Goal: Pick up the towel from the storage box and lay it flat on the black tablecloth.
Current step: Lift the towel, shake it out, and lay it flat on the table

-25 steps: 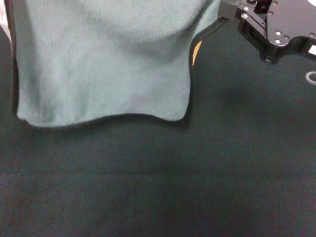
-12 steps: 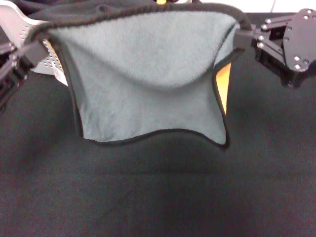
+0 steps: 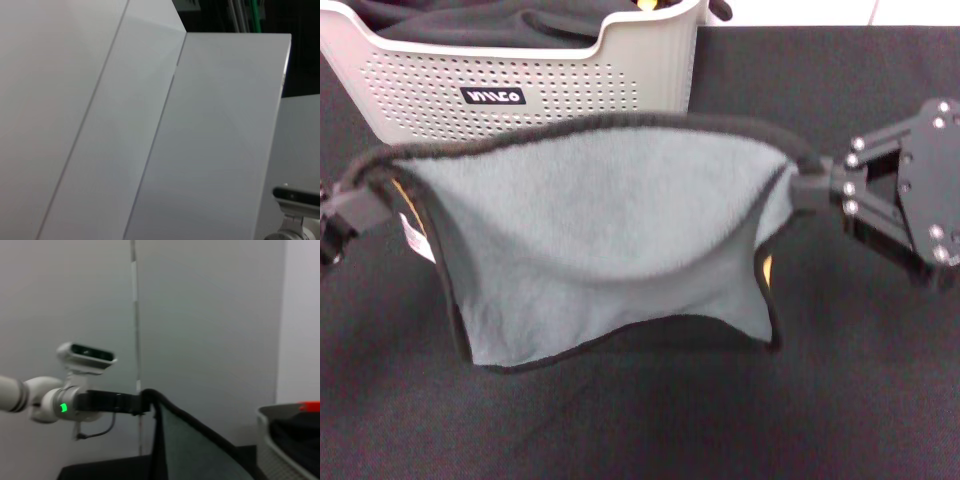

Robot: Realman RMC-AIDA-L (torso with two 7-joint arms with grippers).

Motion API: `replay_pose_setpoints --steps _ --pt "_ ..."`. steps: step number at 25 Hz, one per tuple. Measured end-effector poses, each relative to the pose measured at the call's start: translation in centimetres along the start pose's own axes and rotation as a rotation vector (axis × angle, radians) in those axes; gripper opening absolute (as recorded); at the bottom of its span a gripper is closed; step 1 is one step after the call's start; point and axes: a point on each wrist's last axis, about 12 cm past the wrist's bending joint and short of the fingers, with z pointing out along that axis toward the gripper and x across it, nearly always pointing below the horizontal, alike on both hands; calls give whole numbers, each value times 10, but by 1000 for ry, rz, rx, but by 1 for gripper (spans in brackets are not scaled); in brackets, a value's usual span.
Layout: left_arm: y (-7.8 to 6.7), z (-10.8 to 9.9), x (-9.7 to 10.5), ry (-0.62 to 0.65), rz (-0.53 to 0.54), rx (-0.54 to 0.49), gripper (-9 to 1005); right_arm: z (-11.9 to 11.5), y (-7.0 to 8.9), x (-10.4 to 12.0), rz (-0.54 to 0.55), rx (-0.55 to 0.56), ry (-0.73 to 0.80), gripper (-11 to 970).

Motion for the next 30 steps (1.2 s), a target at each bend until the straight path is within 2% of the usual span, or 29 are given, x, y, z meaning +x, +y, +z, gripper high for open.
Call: replay_pose_setpoints --steps 4,9,22,27,30 --pt "-6 -5 4 26 -37 3 29 -5 10 -3 4 -35 20 2" --pt "-17 -11 5 44 -24 3 29 -7 21 -8 -7 -61 32 2" --pt "-61 -18 -9 39 47 97 30 -30 50 -27 -32 -138 27 3" --pt "-76 -18 -9 29 50 109 30 -32 57 -24 -14 -176 38 3" --pt "-79 -18 -4 45 35 108 30 -29 58 -17 25 -207 42 3"
